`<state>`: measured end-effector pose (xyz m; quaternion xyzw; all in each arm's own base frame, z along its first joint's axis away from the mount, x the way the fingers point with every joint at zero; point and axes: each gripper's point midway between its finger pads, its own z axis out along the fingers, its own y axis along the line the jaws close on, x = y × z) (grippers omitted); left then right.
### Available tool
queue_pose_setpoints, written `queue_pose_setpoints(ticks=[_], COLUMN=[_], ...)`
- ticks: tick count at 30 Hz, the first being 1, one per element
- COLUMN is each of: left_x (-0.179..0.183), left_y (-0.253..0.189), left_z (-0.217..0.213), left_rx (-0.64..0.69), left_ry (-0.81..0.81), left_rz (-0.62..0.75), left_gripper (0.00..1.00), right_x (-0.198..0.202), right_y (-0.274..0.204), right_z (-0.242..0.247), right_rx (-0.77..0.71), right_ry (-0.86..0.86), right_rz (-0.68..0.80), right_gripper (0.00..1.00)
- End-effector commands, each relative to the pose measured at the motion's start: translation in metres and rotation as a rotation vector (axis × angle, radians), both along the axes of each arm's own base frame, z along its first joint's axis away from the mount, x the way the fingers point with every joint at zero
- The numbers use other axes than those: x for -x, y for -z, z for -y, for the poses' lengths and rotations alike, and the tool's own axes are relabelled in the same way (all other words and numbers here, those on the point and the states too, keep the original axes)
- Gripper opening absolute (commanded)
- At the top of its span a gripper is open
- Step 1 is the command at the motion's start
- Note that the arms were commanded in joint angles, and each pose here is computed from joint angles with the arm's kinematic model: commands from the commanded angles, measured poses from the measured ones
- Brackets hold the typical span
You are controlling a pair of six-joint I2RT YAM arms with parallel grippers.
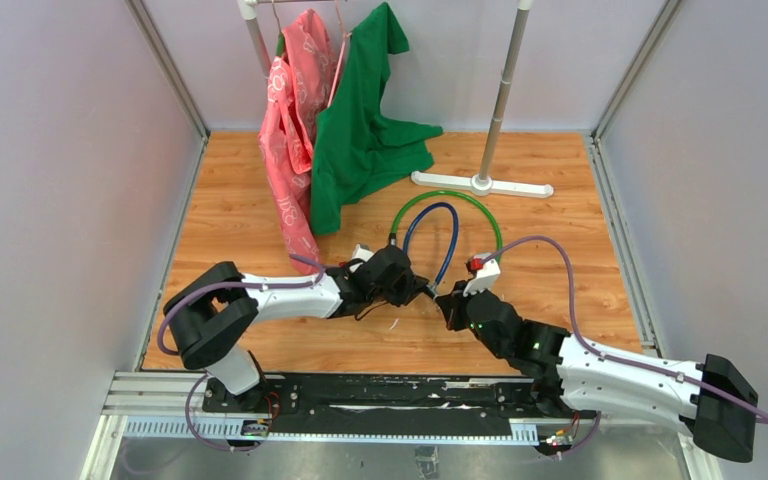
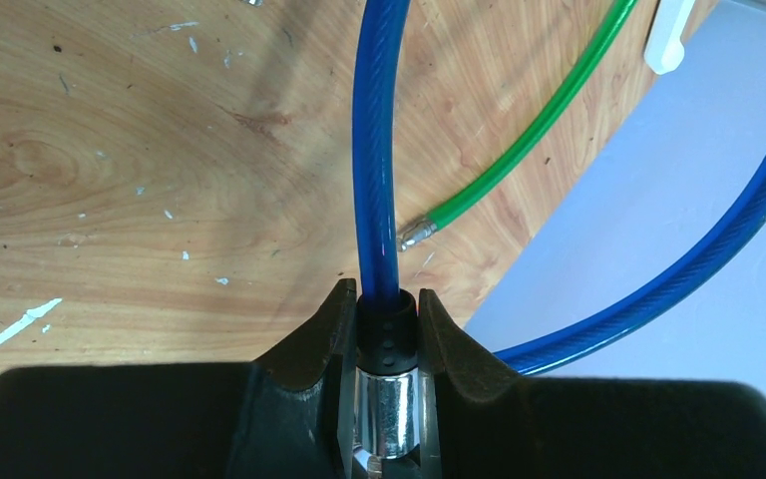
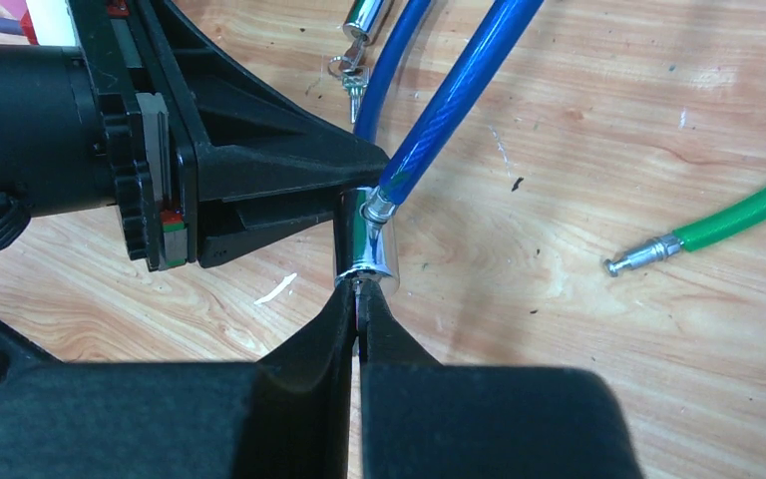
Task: Unlock with the key
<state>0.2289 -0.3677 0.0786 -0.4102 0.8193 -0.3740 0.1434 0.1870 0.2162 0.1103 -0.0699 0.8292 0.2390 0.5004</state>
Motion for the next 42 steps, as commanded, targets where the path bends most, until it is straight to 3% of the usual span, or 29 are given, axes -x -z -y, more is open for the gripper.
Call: queue_pose_setpoints(ticks=[1,6,15,22,35,42], left_x=[0.045,0.044,0.044,0.041,0.043,0.040], left_y=[-0.080,-0.086,-0.087,-0.085,-0.102,-0.117], left_z=[0.050,0.053,0.052,0.058,0.068,0.062], left_rx=[0.256,0.270,0.269,0.278,0.313,0.327], left_ry=[0.238,0.241,0.234,0.245,0.276,0.249], left_rz=[0.017,0.033,0.049,0.071,0.119,0.171], left_gripper=[0.00,0.00,0.00,0.00,0.00,0.00], right_x=[-0.027,-0.028,-0.019,-0.005,-0.008,-0.015], right_y=[-0.015,-0.013,0.002,-0.004,0.002,0.005], right_z=[0.025,0.027,0.028,0.030,0.028,0.032], right_rx=[0.024,-0.087,-0.078,-0.228,-0.506,-0.593], right_ry=[0.174,0.255,0.249,0.226,0.358,0.435], right_rz=[0.081,-0.036,-0.113,-0.216,-0.411,-0.442], right_gripper=[0.00,0.00,0.00,0.00,0.00,0.00])
